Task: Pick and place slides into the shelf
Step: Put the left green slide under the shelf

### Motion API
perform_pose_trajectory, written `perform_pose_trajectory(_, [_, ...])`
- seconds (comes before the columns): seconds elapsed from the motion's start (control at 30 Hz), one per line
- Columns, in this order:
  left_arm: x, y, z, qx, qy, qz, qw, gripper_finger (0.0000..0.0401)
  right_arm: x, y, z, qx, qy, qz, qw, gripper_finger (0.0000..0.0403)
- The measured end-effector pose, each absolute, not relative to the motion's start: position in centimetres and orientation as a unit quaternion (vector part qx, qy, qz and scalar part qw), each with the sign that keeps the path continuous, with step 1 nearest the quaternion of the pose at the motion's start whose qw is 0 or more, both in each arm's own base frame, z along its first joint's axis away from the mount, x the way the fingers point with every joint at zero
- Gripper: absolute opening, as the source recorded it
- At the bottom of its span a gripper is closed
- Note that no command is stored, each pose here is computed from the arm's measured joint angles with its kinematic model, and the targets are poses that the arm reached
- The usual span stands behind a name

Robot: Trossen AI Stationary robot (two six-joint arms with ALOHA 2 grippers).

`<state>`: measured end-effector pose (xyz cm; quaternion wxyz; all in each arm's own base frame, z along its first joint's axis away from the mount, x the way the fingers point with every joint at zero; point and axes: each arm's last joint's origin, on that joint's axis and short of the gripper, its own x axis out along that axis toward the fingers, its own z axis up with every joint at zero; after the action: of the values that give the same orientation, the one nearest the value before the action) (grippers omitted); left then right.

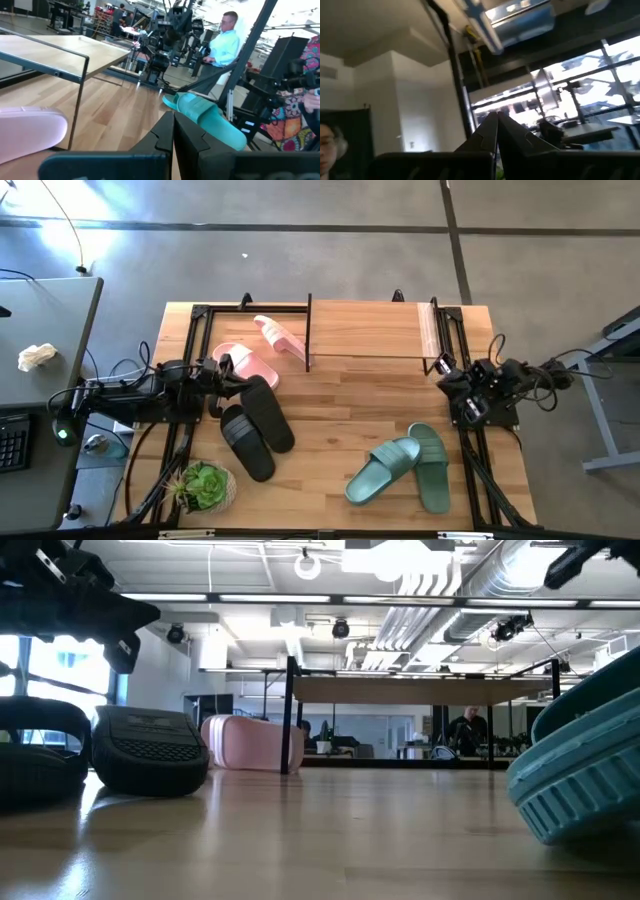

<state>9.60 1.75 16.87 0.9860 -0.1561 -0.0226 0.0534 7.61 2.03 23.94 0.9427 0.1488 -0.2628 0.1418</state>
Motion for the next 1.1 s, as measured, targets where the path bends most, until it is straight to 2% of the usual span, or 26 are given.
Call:
perform_pose_trajectory(0.2, [9.6,1.8,16.9,-0.157,-0.022,0.053,0.986,0.0001,8.4,2.3,26.8,0.131,-0.191,0.138,0.963,0.0])
perform_pose_trajectory(0.47, [9.6,1.7,16.9,-0.156,-0.024,0.046,0.986,0.0001,12.2,3.2,31.0,0.125,-0.025,0.107,0.986,0.0])
perform_pose_trajectory(0.6, [9.5,1.3,17.9,-0.127,-0.062,-0.035,0.989,0.0001,14.6,3.9,32.2,0.134,0.083,0.086,0.984,0.0])
perform_pose_trajectory(0.73, [9.2,0.9,19.2,-0.08,-0.122,-0.098,0.984,0.0001,16.5,4.7,32.5,0.111,0.172,0.025,0.978,0.0])
perform_pose_trajectory(0.87, [9.2,0.9,19.5,-0.038,-0.142,-0.088,0.985,0.0001,17.8,5.6,32.6,0.094,0.222,-0.03,0.97,0.0])
perform_pose_trajectory(1.1, [9.8,1.1,22.2,0.006,-0.129,-0.071,0.989,0.0001,18.5,6.7,32.4,0.089,0.249,-0.055,0.963,0.0])
